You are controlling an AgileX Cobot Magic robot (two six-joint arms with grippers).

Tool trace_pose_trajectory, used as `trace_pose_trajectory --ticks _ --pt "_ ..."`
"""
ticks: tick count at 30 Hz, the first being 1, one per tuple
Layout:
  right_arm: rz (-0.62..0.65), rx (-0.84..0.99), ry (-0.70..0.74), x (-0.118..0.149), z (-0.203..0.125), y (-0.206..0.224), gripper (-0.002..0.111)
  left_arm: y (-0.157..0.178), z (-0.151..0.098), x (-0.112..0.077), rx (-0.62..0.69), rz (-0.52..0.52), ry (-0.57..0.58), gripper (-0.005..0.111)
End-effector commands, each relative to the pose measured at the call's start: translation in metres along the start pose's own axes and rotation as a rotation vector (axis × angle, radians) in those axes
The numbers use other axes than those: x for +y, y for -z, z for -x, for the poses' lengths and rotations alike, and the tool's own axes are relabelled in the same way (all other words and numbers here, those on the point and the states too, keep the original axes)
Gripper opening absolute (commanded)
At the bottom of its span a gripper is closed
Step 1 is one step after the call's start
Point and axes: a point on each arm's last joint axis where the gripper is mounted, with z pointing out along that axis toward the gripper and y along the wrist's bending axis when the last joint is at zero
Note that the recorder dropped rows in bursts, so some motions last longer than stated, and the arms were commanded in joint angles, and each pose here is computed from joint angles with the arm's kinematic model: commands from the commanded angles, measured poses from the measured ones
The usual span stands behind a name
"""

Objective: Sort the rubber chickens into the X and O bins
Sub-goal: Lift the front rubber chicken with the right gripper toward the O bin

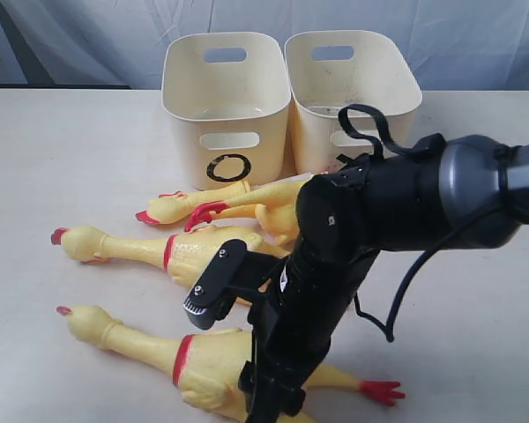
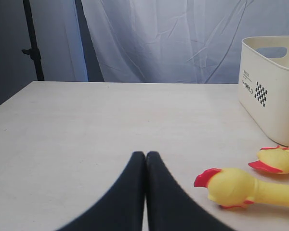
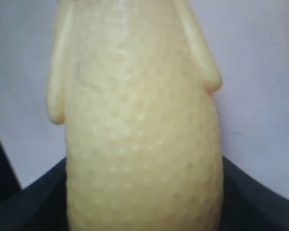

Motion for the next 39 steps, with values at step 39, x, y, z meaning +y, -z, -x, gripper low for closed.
trace_pose_trajectory --ticks 39 --pt "-0.399 -0.997 -0.498 -0.059 0.067 0.22 -0.001 0.001 0.002 0.0 -0.015 -0.003 0.006 0.0"
